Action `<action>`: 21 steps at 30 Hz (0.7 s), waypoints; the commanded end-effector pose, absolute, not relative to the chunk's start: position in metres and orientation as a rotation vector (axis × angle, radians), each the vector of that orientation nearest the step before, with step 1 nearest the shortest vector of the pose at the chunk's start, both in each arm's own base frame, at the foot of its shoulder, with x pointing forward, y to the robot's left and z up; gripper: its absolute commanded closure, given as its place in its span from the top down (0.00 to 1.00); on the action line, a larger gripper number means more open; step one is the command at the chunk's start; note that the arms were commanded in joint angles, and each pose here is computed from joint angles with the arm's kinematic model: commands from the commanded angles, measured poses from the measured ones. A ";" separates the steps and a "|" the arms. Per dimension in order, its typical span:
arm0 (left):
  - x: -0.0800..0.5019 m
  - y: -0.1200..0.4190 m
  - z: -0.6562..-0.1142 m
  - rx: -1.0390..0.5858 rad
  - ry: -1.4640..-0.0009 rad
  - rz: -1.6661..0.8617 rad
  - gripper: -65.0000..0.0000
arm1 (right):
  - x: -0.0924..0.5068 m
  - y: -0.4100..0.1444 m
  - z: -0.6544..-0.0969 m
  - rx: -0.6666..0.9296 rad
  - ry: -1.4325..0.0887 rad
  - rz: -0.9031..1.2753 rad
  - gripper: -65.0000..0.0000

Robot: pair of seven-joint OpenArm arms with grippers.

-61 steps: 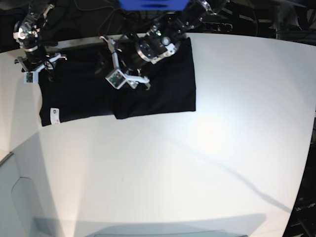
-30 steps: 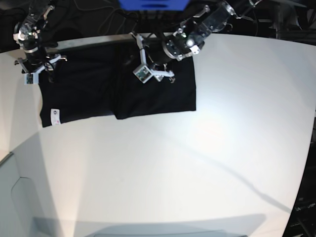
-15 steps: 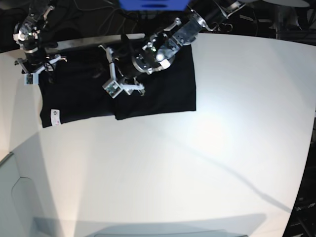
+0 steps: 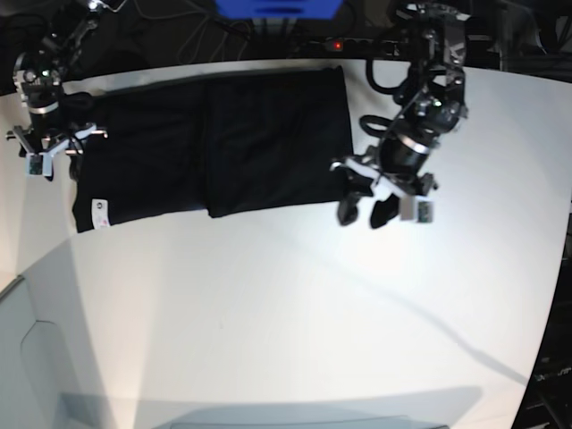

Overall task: Fold the T-shirt properly
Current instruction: 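Open the left gripper and raise it away from the shirt, then move the right gripper to the strip's other end and grasp it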

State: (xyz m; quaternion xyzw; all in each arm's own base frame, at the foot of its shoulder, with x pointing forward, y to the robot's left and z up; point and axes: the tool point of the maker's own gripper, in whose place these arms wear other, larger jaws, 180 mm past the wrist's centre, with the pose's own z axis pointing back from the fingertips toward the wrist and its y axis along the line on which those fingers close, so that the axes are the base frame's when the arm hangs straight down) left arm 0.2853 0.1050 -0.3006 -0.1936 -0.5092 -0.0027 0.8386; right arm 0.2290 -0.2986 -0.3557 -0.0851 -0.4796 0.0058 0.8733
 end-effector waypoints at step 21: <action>0.228 0.234 -0.364 -0.167 -0.927 0.304 0.50 | 0.235 -0.310 -0.406 -0.087 -0.880 -0.072 0.50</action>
